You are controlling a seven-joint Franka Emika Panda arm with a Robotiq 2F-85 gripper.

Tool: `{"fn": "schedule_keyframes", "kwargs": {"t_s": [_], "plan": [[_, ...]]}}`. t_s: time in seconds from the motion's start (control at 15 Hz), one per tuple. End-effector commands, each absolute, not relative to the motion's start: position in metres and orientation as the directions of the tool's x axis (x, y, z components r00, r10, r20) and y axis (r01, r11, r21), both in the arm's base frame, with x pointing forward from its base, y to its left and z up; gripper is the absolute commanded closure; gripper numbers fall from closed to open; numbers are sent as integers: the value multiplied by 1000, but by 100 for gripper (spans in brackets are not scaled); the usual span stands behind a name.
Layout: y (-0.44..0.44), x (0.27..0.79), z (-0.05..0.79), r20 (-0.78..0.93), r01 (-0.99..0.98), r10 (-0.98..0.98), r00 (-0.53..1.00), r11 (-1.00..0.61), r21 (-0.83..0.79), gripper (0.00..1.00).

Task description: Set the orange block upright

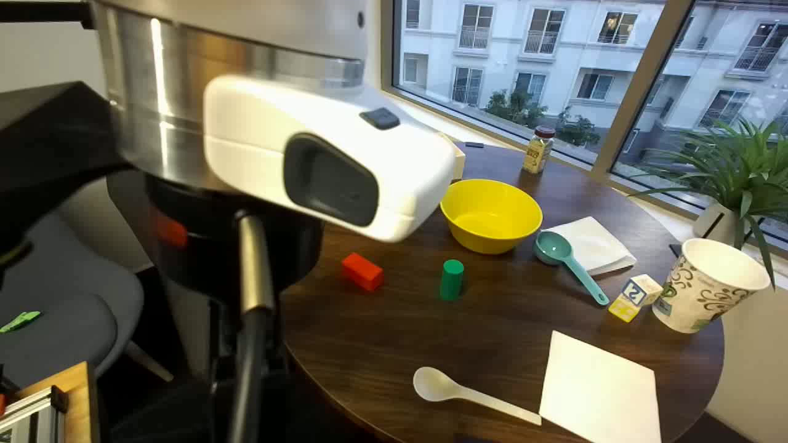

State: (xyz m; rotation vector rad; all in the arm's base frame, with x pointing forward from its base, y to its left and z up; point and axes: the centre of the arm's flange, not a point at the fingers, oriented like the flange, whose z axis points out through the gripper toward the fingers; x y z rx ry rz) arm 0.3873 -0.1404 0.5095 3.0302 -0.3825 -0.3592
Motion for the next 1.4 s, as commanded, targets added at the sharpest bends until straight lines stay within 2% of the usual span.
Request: {"fn": "schedule_keyframes", "kwargs": {"t_s": [0.0, 0.53, 0.93, 1.33], "plan": [[-140, 387, 510, -222, -237, -253, 942, -967, 94, 0], [-138, 389, 505, -217, -251, -270, 938, -962, 109, 0], [-107, 414, 486, -241, -520, -523, 817, -850, 85, 0], [-97, 444, 451, -176, -728, -723, 668, -684, 45, 0]]}}
